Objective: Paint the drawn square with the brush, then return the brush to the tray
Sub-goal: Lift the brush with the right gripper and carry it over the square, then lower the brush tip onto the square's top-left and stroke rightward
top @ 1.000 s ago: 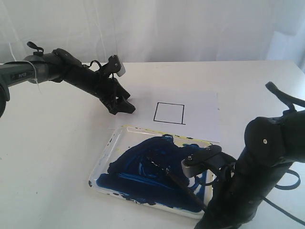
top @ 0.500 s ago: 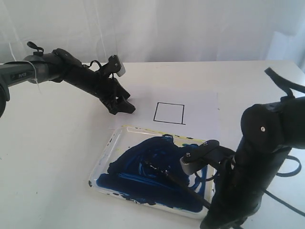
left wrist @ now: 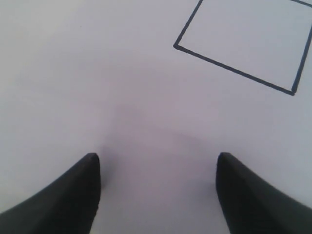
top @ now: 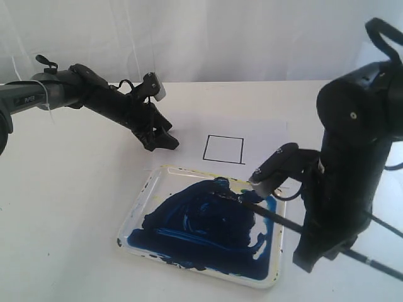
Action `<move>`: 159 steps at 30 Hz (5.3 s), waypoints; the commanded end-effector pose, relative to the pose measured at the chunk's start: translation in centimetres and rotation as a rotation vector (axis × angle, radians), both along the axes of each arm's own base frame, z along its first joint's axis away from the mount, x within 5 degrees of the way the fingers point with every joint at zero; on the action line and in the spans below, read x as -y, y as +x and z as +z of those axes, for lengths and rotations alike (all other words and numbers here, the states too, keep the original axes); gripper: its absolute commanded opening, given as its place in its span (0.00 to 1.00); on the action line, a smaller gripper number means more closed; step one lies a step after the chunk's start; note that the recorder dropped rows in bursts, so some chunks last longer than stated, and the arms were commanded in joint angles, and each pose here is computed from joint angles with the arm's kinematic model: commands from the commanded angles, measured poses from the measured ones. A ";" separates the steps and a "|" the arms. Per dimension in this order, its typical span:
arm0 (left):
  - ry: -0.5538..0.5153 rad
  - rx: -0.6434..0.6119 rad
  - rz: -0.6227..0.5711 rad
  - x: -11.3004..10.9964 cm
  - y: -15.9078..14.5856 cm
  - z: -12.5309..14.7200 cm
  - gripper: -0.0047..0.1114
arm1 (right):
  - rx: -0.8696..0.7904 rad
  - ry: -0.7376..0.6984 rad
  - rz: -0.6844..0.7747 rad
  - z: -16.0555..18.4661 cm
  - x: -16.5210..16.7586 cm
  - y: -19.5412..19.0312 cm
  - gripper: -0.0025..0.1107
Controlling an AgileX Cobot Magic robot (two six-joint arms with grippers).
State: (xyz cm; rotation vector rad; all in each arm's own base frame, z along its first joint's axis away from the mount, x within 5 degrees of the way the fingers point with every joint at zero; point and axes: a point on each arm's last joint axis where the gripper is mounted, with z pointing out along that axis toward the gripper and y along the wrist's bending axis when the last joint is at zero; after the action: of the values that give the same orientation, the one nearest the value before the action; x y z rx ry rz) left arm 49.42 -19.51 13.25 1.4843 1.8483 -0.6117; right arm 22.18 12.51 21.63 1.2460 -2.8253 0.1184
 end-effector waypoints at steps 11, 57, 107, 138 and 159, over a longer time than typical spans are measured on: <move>-0.002 -0.015 -0.013 0.2 -0.2 -0.1 0.64 | 0.253 -0.321 -0.057 3.5 3.8 9.0 0.02; -0.002 -0.017 -0.015 0.2 -0.2 -0.1 0.64 | 0.153 -0.311 0.440 -1.5 -0.2 20.8 0.02; -0.002 -0.015 -0.013 0.2 -0.2 -0.1 0.64 | 0.165 -0.393 0.372 -2.7 0.4 21.5 0.02; -0.001 -0.014 -0.011 0.2 -0.2 -0.1 0.64 | 0.147 -0.392 0.423 -2.0 0.7 20.7 0.02; -0.001 -0.011 -0.009 0.2 -0.1 -0.1 0.64 | 0.112 -0.416 0.363 -2.0 3.3 19.8 0.02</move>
State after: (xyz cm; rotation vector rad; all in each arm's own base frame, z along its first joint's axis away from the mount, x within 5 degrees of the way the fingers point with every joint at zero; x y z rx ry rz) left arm 49.42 -19.51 13.25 1.4843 1.8483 -0.6117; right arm 42.08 10.24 19.06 1.6817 -2.4343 0.7457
